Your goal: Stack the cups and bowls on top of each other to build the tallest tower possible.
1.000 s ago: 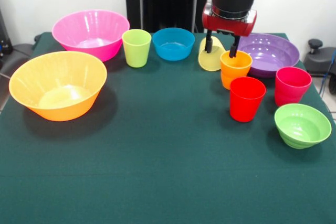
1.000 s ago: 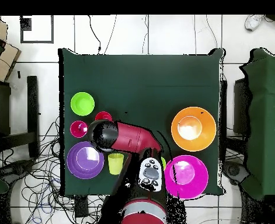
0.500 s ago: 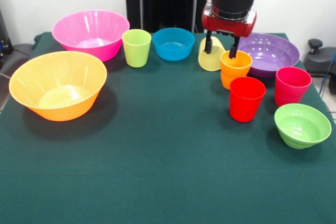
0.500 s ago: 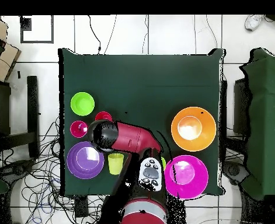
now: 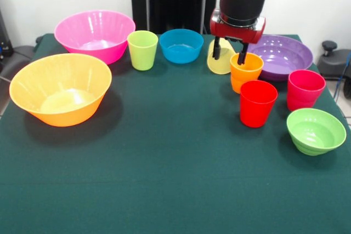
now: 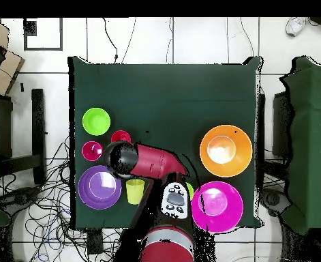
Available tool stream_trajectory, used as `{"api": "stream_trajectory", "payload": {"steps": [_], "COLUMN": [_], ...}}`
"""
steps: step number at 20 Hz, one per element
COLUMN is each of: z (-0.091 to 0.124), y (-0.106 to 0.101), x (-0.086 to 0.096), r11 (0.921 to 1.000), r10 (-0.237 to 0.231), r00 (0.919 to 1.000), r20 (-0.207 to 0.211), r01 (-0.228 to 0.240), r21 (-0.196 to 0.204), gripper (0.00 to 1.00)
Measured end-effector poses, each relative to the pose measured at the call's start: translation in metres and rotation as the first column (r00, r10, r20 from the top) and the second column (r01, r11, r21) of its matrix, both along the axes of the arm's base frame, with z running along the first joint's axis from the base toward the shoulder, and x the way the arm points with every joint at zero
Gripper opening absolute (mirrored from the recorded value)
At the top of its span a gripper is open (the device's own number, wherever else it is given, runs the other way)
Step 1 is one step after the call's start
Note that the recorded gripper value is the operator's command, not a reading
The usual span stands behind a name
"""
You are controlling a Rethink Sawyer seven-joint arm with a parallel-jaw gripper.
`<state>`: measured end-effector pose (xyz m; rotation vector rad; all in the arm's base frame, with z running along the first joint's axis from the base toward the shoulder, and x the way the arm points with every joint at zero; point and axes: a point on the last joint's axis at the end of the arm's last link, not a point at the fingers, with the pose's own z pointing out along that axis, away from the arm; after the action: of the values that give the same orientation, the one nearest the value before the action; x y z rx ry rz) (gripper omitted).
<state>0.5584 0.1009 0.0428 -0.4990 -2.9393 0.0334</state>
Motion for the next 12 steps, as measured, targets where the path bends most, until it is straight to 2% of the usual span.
{"api": "stream_trajectory", "payload": {"steps": [12], "z": [-0.0062], "y": [-0.0003], "x": [-0.0021], "r11": [1.0], "r10": [0.0], "r00": [1.0], "r20": [-0.002], "r01": [0.0], "r21": [-0.002], "gripper": [1.0]}}
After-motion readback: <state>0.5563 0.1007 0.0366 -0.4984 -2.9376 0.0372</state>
